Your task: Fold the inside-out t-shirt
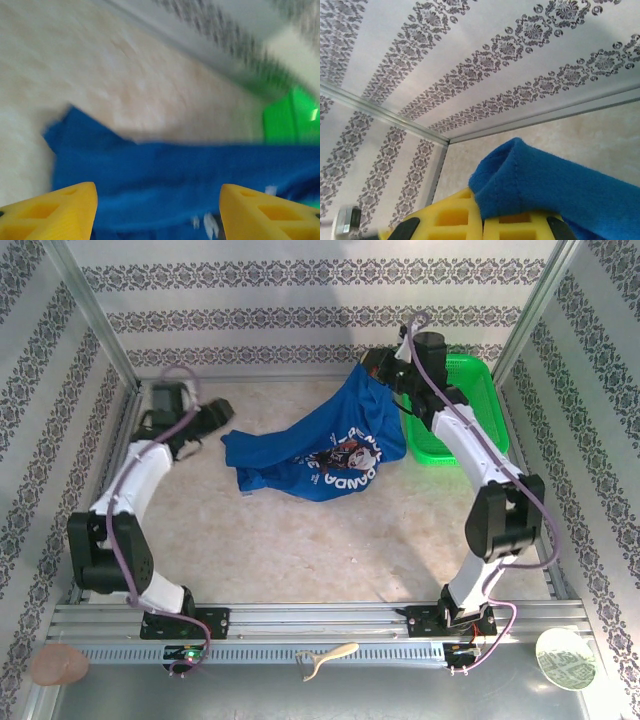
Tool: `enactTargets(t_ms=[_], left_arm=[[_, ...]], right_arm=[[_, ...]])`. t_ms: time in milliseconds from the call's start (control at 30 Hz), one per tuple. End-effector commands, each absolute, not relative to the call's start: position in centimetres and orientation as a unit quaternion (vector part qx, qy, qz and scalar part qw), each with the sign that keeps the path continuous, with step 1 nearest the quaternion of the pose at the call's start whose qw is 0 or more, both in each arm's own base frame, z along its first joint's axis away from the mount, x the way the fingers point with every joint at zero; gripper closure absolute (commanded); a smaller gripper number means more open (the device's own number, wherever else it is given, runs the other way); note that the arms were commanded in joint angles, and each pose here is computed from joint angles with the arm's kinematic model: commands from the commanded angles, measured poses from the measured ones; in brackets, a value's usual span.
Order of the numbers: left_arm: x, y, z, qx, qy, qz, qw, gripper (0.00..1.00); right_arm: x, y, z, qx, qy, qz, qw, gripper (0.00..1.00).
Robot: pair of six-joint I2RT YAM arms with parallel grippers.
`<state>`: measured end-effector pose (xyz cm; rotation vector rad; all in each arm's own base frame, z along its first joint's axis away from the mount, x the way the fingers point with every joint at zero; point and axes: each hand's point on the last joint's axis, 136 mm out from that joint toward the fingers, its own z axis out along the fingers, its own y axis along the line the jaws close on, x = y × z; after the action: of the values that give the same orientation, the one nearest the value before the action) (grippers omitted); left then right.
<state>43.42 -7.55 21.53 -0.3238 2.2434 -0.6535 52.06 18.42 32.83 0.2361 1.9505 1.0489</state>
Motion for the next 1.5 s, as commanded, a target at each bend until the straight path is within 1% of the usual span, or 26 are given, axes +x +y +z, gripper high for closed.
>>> enactTargets(t_ms=[0,67,100,133,200,300,400,533,733,767,800,833,900,933,1067,1233,1333,1467], left_arm=[[39.0,-15.6,20.6,0.056,0.897,-0.188,0.397,0.34],[37.2,-20.0,18.2,0.129,0.898,-0.165,0.387,0.34],[36.5,-22.1,17.1,0.165,0.897,-0.154,0.38,0.33],[36.2,-23.6,16.2,0.189,0.897,-0.146,0.372,0.33],[35.3,-27.1,14.3,0.251,0.895,-0.123,0.349,0.33],[34.9,-31.2,12.2,0.332,0.88,-0.08,0.331,0.3],[35.1,-33.7,10.3,0.38,0.868,-0.053,0.315,0.28],[35.9,-35.1,8.1,0.404,0.864,-0.029,0.298,0.26],[36.9,-36.3,5.5,0.424,0.863,-0.014,0.275,0.26],[37.0,-36.4,5.0,0.427,0.863,-0.013,0.27,0.29],[37.1,-36.6,4.5,0.43,0.863,-0.013,0.265,0.37],[37.2,-36.7,4.1,0.433,0.863,-0.013,0.259,0.49],[37.7,-37.1,4.3,0.432,0.864,-0.016,0.258,0.9],[37.8,-37.3,5.0,0.428,0.865,-0.024,0.262,1.0],[38.5,-37.5,12.0,0.389,0.863,-0.084,0.312,1.0],[37.2,-35.9,22.1,0.323,0.853,-0.242,0.332,1.0],[35.8,-34.8,26.4,0.297,0.833,-0.328,0.331,1.0],[34.5,-33.5,29.4,0.28,0.812,-0.388,0.333,1.0]], right_arm=[[53.6,19.3,35.0,0.071,0.778,0.413,0.467,0.97],[54.4,20.0,34.1,0.056,0.799,0.402,0.443,0.56],[54.5,20.0,34.0,0.046,0.811,0.389,0.435,0.45],[54.5,20.0,34.1,0.037,0.816,0.38,0.434,0.41],[53.9,19.5,35.2,0.033,0.817,0.369,0.442,0.36],[52.2,18.4,37.1,0.033,0.811,0.363,0.458,0.36],[49.7,17.2,37.9,0.037,0.81,0.36,0.461,0.37],[45.5,14.9,37.6,0.052,0.808,0.358,0.464,0.37],[39.1,10.9,35.0,0.094,0.804,0.362,0.463,0.37],[38.1,10.4,34.3,0.101,0.804,0.361,0.462,0.37],[37.2,10.0,33.4,0.107,0.806,0.359,0.459,0.37],[36.4,9.7,32.7,0.112,0.807,0.357,0.456,0.37],[34.8,9.4,30.6,0.119,0.814,0.354,0.445,0.37],[34.2,9.4,29.7,0.122,0.816,0.353,0.44,0.37],[32.2,9.8,25.6,0.128,0.827,0.364,0.41,0.37],[30.4,11.5,21.8,0.115,0.83,0.389,0.383,0.37],[29.5,13.4,21.0,0.082,0.83,0.399,0.38,0.36],[28.8,15.8,22.1,0.024,0.812,0.426,0.398,0.33]])
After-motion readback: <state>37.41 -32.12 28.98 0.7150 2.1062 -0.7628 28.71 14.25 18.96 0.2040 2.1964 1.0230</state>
